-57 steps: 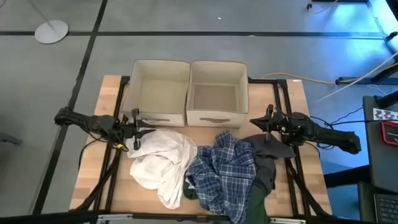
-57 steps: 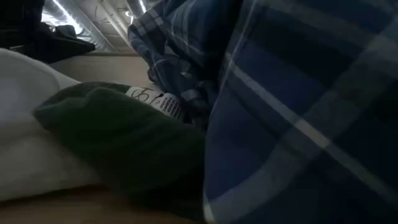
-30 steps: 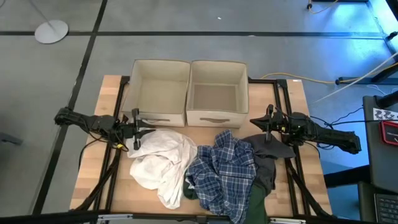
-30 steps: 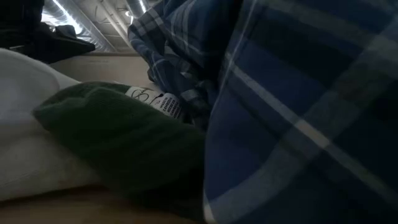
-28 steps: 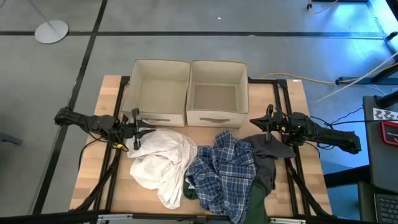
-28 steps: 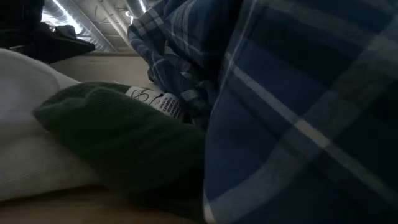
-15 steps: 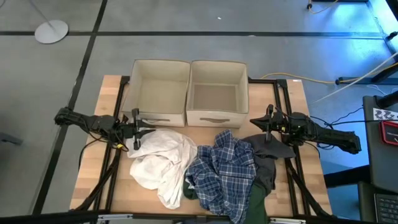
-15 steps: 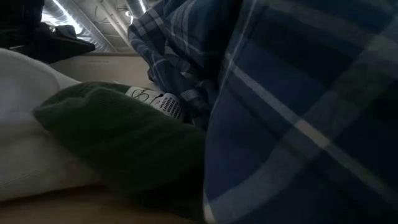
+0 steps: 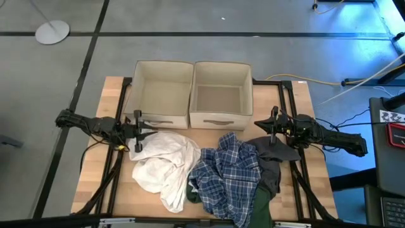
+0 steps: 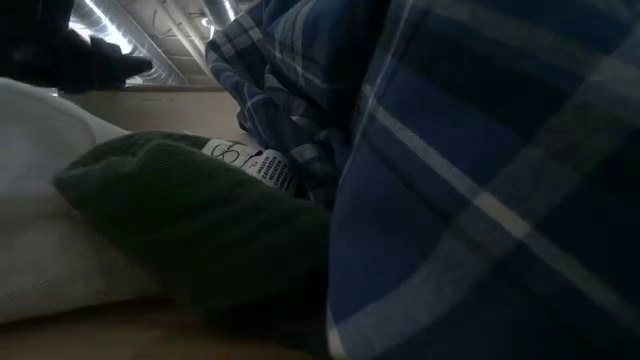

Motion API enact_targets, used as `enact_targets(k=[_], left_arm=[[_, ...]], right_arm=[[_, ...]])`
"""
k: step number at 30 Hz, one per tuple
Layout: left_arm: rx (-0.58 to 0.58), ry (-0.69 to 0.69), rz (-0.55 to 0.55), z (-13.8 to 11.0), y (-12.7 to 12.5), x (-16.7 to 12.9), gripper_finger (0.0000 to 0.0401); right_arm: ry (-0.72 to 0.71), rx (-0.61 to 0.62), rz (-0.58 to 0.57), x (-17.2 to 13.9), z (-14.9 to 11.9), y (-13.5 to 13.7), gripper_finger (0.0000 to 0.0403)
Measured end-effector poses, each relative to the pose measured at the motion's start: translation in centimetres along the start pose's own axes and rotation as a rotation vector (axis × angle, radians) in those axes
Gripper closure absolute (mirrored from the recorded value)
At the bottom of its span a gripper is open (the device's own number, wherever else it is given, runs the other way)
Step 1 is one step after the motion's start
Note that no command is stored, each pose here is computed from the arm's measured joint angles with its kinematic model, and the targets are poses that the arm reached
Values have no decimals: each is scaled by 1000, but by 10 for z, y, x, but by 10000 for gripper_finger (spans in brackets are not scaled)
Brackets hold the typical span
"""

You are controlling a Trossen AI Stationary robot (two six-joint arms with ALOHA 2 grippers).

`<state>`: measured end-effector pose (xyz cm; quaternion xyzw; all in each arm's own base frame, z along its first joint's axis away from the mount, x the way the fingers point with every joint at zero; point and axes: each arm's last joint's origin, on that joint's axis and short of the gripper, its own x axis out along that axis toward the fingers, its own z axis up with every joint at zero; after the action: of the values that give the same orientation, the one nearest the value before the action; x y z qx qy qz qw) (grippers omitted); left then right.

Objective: Sort clothes
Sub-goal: Put the white polo shirt into the left laundry organizer

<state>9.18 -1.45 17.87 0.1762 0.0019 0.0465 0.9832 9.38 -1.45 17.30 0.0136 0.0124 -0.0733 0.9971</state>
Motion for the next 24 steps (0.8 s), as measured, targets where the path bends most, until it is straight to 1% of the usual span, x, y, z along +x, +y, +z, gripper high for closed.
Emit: enact_targets(k=[4,6,9,14,19,21,24], left_arm=[[-250,-89,10,9,3,-1,356],[-337,-143,17,13,5,-1,356],[-433,-217,25,19,8,-2,356],[-442,-272,43,30,13,-5,356],[-452,-305,130,46,24,-11,356],[-458,-330,141,55,29,-14,356],[-440,-273,118,68,33,-14,356]], right_arm=[[0,0,0,0,0,0,397],[0,2,0,0,0,0,397],[-3,47,0,0,0,0,397],[-12,45,1,0,1,0,397],[-14,19,-20,0,1,-1,397],[-15,19,-28,0,1,-1,397],[-16,13,-29,0,1,-1,397]])
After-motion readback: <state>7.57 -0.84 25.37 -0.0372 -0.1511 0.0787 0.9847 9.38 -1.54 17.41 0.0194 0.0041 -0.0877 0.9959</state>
